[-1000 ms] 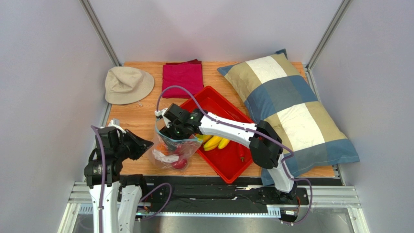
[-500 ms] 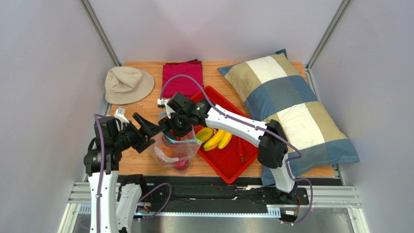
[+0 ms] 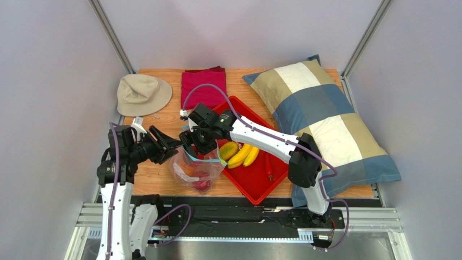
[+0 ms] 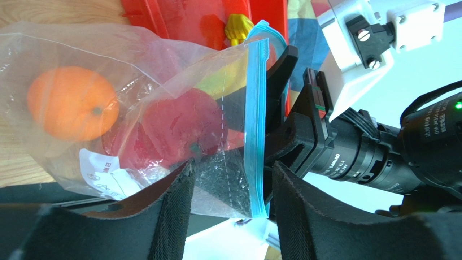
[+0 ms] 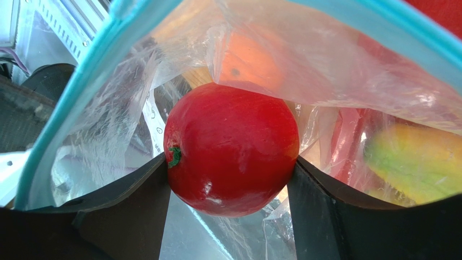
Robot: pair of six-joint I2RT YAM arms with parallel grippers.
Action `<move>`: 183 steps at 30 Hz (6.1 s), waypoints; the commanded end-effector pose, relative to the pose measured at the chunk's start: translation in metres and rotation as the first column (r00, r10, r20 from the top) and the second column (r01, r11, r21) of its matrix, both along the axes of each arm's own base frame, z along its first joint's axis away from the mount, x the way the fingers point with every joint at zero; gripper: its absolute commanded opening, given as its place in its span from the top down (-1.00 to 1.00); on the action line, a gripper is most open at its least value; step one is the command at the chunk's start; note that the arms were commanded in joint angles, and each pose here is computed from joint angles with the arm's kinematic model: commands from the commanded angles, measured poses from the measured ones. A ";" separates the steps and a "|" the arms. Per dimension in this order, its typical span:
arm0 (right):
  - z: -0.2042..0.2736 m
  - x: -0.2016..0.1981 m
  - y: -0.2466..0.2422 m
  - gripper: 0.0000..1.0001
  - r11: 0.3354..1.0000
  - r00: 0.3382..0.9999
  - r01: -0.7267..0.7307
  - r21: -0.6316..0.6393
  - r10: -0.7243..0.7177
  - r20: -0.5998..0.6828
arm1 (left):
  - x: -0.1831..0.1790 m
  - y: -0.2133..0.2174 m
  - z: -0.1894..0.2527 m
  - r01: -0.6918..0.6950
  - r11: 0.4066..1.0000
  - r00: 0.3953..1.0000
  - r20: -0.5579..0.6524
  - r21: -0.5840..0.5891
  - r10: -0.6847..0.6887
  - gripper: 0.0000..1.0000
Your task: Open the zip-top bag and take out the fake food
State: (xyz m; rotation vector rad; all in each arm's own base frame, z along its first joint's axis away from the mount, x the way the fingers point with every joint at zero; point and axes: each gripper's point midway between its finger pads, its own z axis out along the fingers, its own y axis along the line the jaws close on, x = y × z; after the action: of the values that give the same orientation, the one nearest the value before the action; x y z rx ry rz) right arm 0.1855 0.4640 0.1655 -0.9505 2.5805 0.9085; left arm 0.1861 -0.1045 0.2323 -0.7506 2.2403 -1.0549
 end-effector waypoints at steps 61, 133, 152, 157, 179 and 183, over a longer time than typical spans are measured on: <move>0.111 0.040 -0.046 0.04 0.983 0.946 -0.011 0.186 -0.050 0.321 | -0.012 -0.002 -0.007 0.003 1.000 1.000 0.005 0.004 -0.003 1.00; -0.001 -0.019 0.031 0.97 0.977 0.944 -0.206 0.055 0.184 0.272 | -0.035 0.042 -0.011 -0.178 0.949 0.984 0.039 0.259 0.174 1.00; 0.069 -0.057 -0.002 1.00 0.895 0.906 -0.397 0.203 0.346 0.244 | -0.021 0.029 0.009 -0.140 0.974 0.987 0.098 0.180 0.124 1.00; 0.089 -0.056 0.010 1.00 0.871 0.898 -0.410 0.269 0.334 0.285 | -0.014 0.017 0.018 -0.102 0.989 0.989 0.115 0.111 0.089 1.00; 0.118 0.061 -0.110 1.00 0.984 0.838 0.140 0.106 -0.175 0.517 | -0.024 0.039 -0.001 -0.198 0.957 0.980 0.054 0.212 0.190 1.00; 0.062 0.095 -0.132 1.00 0.973 0.907 0.216 0.084 -0.232 0.351 | -0.025 0.038 0.000 -0.195 0.958 0.981 0.056 0.209 0.187 1.00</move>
State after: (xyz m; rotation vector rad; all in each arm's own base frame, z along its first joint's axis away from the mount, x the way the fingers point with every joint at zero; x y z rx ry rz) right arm 0.2325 0.3495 0.2771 -0.8687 2.1489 0.6647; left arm 0.1628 -0.0668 0.2205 -0.8527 2.1873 -0.7204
